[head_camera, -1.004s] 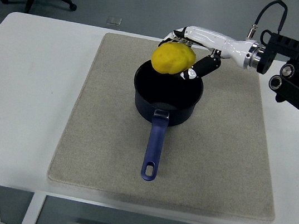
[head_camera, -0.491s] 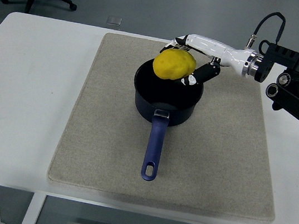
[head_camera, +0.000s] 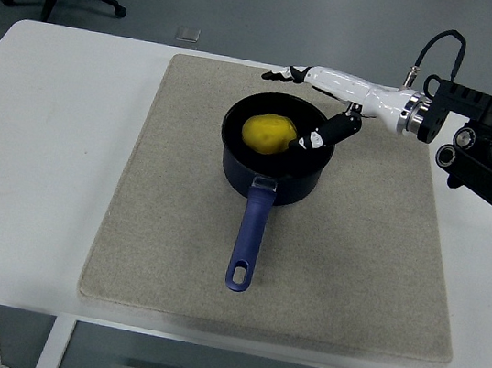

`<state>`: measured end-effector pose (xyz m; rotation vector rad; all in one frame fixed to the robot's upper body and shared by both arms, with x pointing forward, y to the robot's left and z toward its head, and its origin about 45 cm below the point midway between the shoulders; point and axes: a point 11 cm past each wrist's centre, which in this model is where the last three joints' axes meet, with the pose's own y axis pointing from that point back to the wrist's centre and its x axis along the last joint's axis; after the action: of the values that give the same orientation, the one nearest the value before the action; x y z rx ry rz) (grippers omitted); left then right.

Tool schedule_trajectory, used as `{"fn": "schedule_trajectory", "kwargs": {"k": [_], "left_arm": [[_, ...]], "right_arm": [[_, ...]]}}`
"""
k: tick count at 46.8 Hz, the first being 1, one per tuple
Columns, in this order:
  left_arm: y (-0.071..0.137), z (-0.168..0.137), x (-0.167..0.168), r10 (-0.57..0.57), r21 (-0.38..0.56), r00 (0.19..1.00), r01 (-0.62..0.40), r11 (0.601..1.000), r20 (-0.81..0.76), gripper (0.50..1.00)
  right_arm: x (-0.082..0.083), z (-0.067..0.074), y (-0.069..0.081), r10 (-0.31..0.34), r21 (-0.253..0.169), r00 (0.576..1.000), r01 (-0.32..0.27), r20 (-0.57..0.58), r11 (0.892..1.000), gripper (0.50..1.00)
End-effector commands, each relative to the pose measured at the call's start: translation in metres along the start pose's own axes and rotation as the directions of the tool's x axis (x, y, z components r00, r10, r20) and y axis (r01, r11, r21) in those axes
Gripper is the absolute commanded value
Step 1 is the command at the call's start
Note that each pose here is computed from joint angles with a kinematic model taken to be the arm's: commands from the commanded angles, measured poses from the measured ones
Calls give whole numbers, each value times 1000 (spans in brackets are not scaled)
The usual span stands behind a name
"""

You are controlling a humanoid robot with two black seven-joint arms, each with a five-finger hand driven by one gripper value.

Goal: Put the potato in the blue pot

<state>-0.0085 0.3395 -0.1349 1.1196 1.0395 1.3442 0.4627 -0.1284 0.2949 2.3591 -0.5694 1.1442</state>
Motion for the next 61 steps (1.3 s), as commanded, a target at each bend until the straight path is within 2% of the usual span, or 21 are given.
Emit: {"fn": "schedule_trajectory", "kwargs": {"k": [1, 11, 19, 22, 27, 38, 42, 50, 53, 56, 61], "left_arm": [[0, 0, 0, 0, 0, 1000, 0, 1000, 0, 994], [0, -1, 0, 0, 1, 1000, 0, 1000, 0, 994], [0, 0, 0, 0, 0, 1000, 0, 1000, 0, 994], [0, -1, 0, 0, 1, 1000, 0, 1000, 0, 994], [0, 0, 0, 0, 0, 1000, 0, 1000, 0, 994], [0, -1, 0, 0, 1, 1000, 0, 1000, 0, 994], [0, 0, 0, 0, 0, 1000, 0, 1000, 0, 994], [0, 0, 0, 0, 0, 1000, 0, 1000, 0, 994], [0, -1, 0, 0, 1, 1000, 0, 1000, 0, 994], [0, 0, 0, 0, 0, 1000, 0, 1000, 0, 994], [0, 0, 0, 0, 0, 1000, 0, 1000, 0, 994]], "right_arm": [[3, 1, 3, 11, -3, 1000, -11, 1, 1000, 924], [17, 12, 17, 48, -33, 999, -48, -5, 998, 924], [28, 26, 33, 137, -68, 991, -136, 7, 988, 924], [38, 30, 40, 193, -77, 978, -187, 78, 979, 924], [53, 38, 53, 285, -105, 939, -269, 194, 958, 924], [72, 59, 86, 426, -182, 849, -386, 314, 904, 924], [72, 72, 102, 478, -227, 795, -421, 375, 878, 924], [79, 93, 128, 583, -309, 663, -495, 470, 812, 926], [80, 102, 138, 622, -344, 610, -520, 491, 782, 924], [80, 113, 148, 663, -384, 542, -546, 516, 745, 926], [75, 130, 165, 723, -449, 400, -587, 563, 674, 926]]}}
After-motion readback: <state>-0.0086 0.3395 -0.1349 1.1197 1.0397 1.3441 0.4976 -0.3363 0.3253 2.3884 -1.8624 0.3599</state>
